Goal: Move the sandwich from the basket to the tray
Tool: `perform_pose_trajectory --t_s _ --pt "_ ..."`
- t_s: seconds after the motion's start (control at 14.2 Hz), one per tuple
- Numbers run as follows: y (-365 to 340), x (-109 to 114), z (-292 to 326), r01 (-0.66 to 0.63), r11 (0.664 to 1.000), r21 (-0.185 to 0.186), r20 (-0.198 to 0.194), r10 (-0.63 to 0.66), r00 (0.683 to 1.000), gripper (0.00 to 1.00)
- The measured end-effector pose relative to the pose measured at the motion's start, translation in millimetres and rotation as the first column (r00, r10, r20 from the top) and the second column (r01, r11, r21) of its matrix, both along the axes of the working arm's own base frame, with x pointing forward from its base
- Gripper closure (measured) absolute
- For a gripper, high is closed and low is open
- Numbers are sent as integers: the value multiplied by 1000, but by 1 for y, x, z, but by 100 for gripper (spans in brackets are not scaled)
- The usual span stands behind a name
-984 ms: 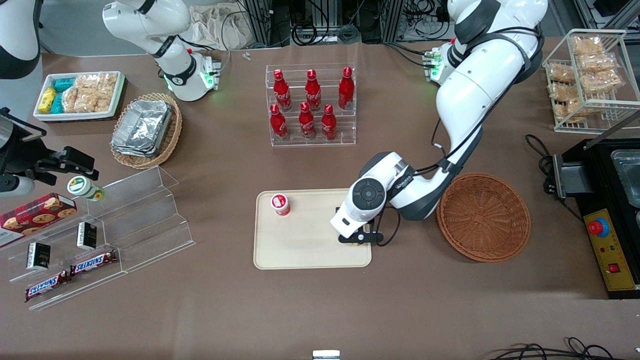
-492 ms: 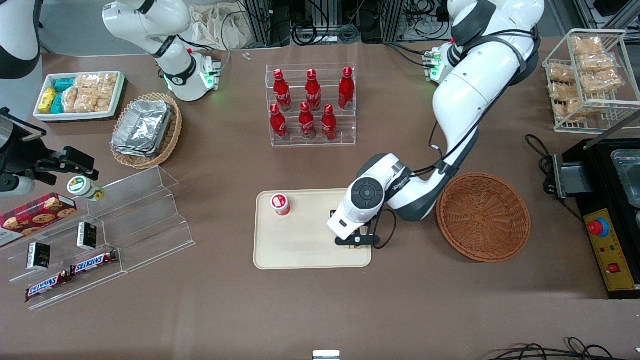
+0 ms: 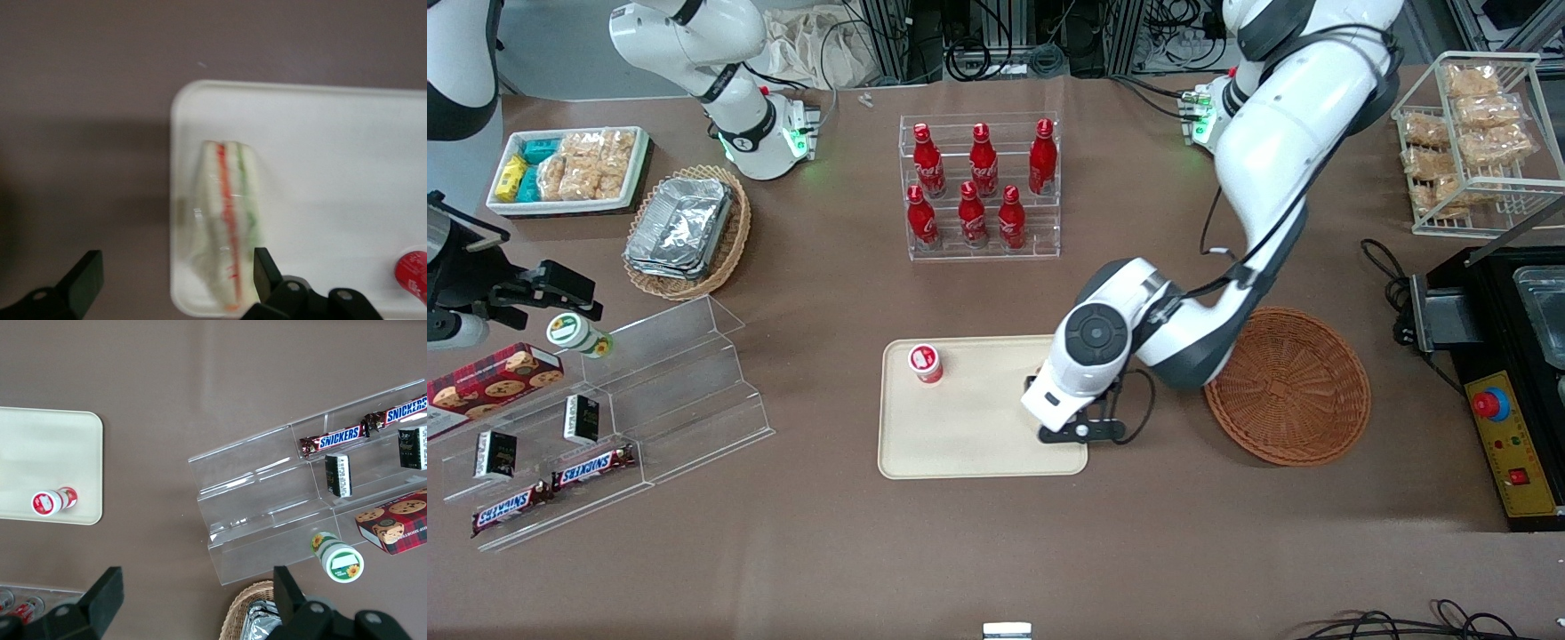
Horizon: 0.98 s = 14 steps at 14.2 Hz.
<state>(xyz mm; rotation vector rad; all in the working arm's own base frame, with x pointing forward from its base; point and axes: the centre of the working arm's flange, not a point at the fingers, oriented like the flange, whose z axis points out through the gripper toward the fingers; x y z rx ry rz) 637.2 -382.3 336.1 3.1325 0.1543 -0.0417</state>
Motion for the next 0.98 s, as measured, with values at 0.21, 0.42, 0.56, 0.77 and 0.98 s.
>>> perform_pose_trajectory --t_s 0.21,0.42,0.56,0.77,0.98 --pt "89 22 92 -124 991 -42 -1 124 992 0" --pt "168 17 145 -142 989 -30 18 143 990 0" --pt "210 5 153 -131 991 -4 10 131 991 0" --pt "291 -18 160 -70 994 -80 -26 68 997 0" --pt "357 -54 170 -58 994 -96 -26 56 998 0"
